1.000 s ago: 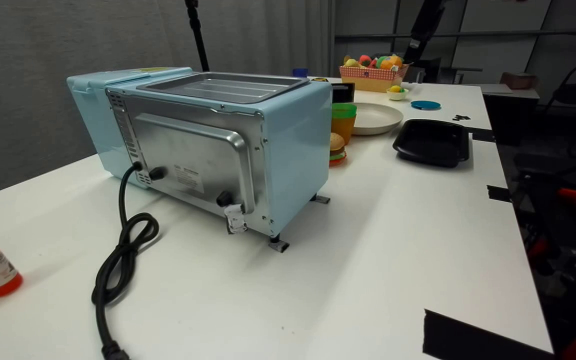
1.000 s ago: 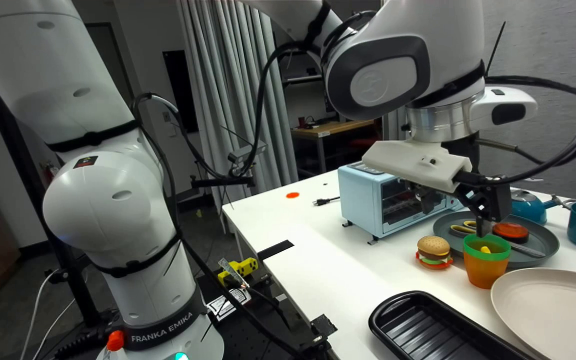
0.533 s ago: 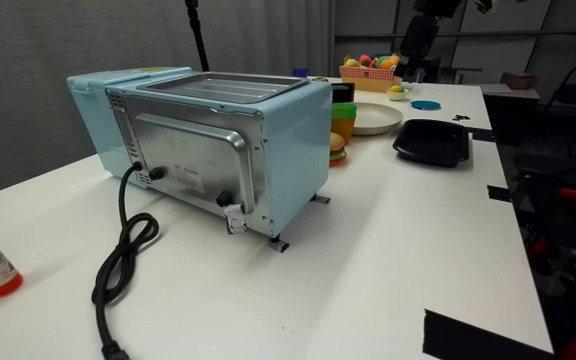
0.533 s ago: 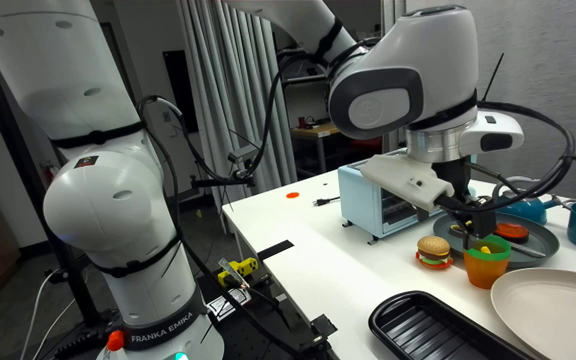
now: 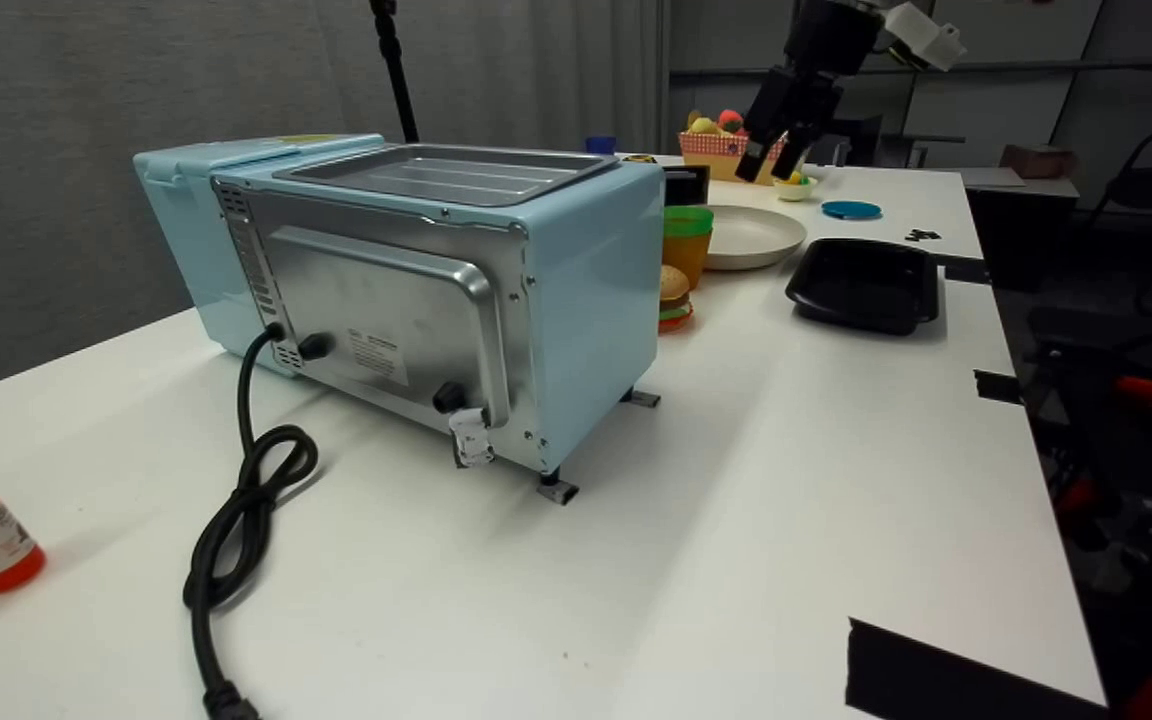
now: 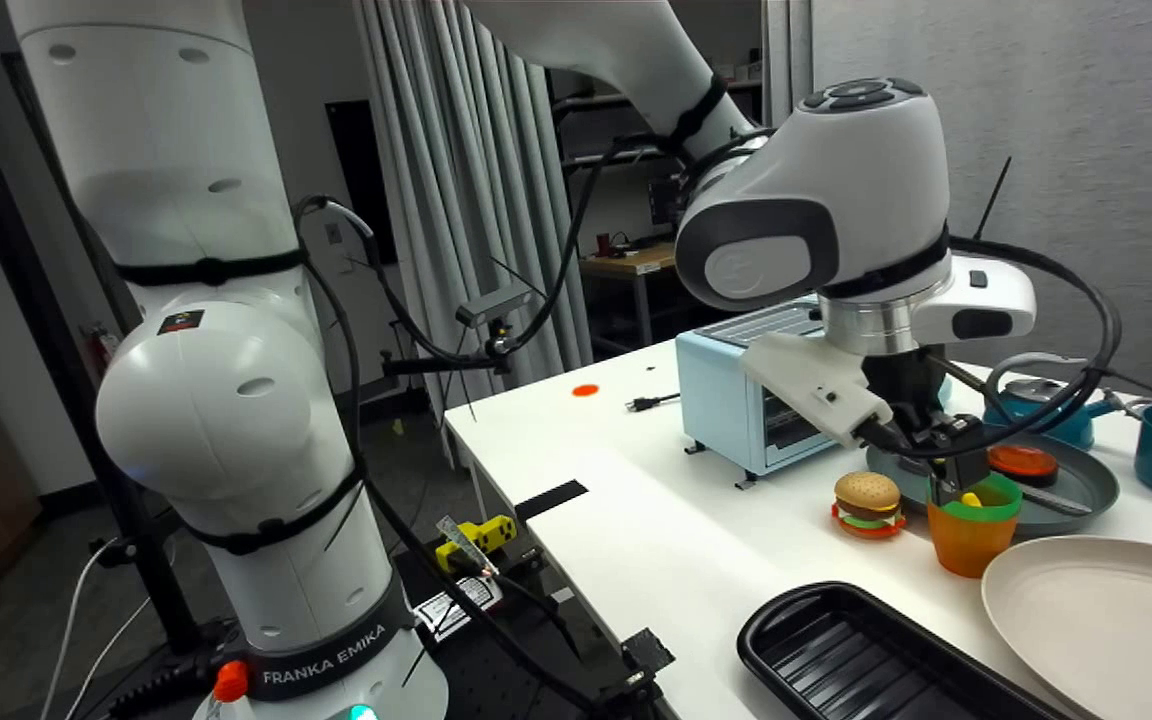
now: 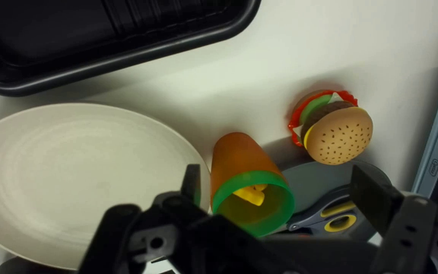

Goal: Pour the things in the green cup onto the plate

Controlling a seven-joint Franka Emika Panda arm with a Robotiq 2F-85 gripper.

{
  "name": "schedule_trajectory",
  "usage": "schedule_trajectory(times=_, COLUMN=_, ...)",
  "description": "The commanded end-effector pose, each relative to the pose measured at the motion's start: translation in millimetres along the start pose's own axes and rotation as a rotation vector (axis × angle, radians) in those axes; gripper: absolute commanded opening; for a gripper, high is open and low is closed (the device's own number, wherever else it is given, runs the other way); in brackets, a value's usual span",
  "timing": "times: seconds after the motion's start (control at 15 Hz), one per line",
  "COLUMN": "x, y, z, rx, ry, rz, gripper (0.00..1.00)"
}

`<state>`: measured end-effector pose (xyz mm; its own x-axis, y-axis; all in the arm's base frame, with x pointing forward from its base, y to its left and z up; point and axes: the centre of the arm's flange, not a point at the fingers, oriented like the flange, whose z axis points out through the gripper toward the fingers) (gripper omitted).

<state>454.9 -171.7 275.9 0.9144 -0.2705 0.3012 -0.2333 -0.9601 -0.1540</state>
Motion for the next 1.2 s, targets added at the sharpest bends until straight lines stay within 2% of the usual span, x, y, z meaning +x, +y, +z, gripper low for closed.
schedule_trajectory(times=0.0, x=23, y=-2, z=31, rx=-0.005, ry=0.037, rz=0.015, gripper=1.00)
schedule_trajectory(times=0.53, x=40, y=1, z=67, rx=-0.027, ry=0.030, rz=0.063, gripper=1.00)
schedule_trajectory(times=1.13, x=54, y=-2, z=91, rx=-0.027, ry=0.032, rz=0.081, gripper=1.00)
